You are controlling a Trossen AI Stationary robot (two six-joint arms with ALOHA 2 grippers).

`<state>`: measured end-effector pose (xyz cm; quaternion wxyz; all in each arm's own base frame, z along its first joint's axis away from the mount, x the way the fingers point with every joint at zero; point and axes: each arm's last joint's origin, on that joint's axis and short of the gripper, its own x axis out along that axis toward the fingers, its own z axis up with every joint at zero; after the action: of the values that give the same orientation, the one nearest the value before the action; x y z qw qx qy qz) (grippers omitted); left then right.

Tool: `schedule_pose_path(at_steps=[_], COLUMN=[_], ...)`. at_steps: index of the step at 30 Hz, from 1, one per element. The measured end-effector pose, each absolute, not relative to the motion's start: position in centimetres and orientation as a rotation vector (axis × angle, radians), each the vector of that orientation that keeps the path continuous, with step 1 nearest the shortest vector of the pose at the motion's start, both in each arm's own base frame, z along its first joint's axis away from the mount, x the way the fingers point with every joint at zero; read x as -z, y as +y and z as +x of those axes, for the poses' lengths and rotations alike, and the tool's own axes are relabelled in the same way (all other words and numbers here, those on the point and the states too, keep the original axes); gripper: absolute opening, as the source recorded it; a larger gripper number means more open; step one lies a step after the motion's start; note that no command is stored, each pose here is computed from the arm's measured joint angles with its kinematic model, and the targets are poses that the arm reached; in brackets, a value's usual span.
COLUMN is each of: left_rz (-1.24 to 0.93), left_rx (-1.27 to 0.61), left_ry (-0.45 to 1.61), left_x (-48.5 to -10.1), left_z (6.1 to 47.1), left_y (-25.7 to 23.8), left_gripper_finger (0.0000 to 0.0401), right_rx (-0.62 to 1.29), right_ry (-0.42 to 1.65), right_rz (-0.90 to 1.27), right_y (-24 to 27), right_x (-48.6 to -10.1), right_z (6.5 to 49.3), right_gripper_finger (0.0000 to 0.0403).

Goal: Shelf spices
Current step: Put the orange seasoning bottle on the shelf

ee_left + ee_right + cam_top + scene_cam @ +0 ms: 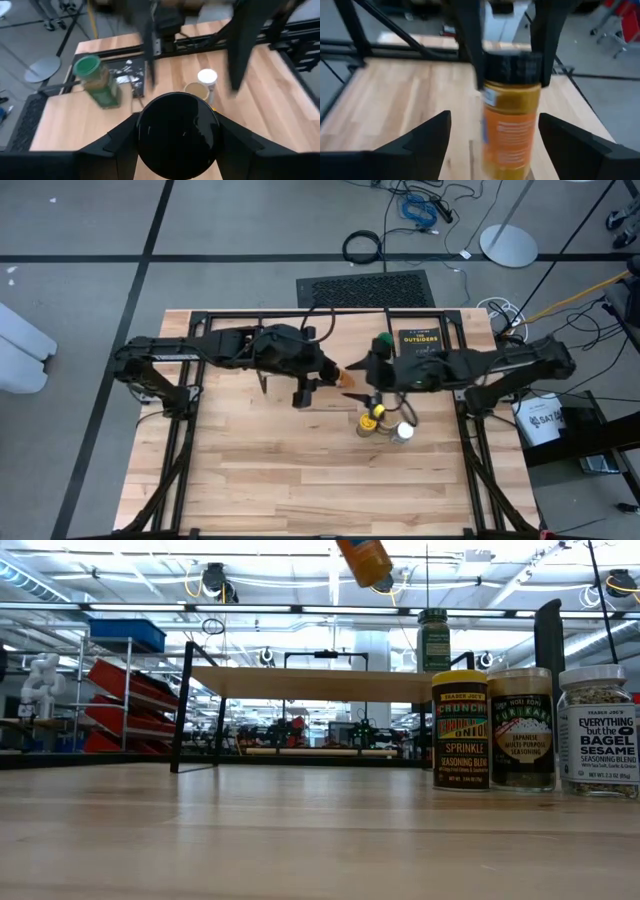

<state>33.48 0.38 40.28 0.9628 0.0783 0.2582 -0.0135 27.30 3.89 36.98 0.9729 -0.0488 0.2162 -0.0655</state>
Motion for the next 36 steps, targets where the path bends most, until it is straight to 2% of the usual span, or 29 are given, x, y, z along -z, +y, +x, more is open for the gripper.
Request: schedule_pose_path(at_steps=[7, 19, 23, 31, 36], left_rz=[0.160, 0.163, 0.163, 0.168, 0.171], left_rx=[0.049, 0.056, 0.055, 0.044, 0.042], left_ry=[0.527, 0.532, 0.539, 0.540, 0.539], left_x=[-40.3, -40.2, -40.2, -40.2, -40.2], left_z=[33.6, 33.6, 33.6, 33.6, 33.6], left_y=[-0.1, -0.3, -0.3, -0.3, -0.5], left_gripper_finger=[0.0208, 0.0208, 0.0208, 0.0209, 0.0246], right_rx=[0.150, 0.099, 0.104, 0.105, 0.104], right_ry=[0.496, 0.489, 0.481, 0.479, 0.477], right_rz=[-0.115, -0.126, -0.132, -0.131, -0.141], right_y=[2.8, 2.3, 2.1, 1.9, 1.9], right_x=[-35.3, -34.2, -33.9, -33.9, -34.0], right_z=[29.2, 31.1, 31.6, 31.6, 31.6], right_gripper_finger=[0.0314, 0.0310, 0.0281, 0.0192, 0.0172])
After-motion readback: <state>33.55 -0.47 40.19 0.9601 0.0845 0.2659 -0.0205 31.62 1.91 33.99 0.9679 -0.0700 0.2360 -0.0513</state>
